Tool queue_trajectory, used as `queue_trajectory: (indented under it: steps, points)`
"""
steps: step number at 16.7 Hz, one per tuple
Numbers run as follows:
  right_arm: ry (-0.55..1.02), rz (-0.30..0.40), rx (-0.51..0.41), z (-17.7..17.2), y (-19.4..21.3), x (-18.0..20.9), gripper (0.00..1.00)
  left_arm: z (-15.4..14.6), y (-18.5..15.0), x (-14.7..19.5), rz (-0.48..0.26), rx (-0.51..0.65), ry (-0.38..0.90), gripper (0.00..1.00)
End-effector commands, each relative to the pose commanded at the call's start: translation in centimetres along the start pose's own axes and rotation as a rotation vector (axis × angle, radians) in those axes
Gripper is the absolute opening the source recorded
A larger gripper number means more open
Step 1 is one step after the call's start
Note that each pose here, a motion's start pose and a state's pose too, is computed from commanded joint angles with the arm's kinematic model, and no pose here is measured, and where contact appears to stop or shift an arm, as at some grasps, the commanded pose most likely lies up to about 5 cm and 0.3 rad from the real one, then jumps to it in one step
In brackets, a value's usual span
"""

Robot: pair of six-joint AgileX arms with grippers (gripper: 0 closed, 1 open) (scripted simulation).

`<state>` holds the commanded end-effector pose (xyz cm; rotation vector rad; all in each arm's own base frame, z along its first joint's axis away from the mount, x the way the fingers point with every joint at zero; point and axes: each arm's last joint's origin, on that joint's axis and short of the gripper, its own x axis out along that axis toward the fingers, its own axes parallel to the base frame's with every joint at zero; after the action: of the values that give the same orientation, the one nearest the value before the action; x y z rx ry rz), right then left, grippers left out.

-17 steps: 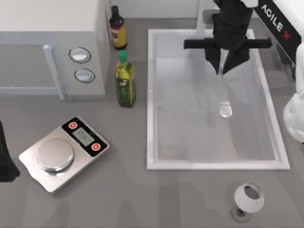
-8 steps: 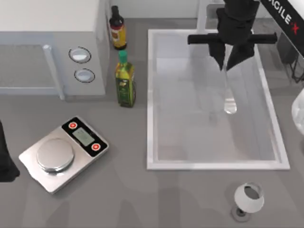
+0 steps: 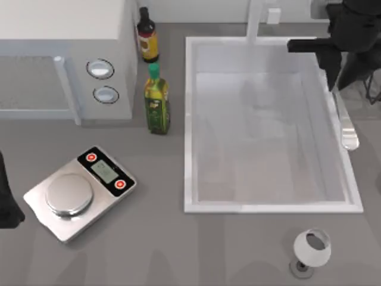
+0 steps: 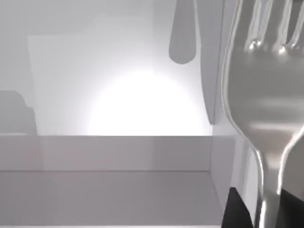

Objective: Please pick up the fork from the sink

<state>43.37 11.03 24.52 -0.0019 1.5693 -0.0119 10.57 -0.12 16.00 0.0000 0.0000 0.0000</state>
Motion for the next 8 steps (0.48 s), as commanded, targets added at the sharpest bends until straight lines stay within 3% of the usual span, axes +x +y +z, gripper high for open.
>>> queue_trajectory:
  steps: [8]
  points:
    - [0.004, 0.008, 0.004, -7.0, -5.2, -2.4, 0.00, 0.0, 0.0, 0.0, 0.000, 0.000, 0.000, 1.00]
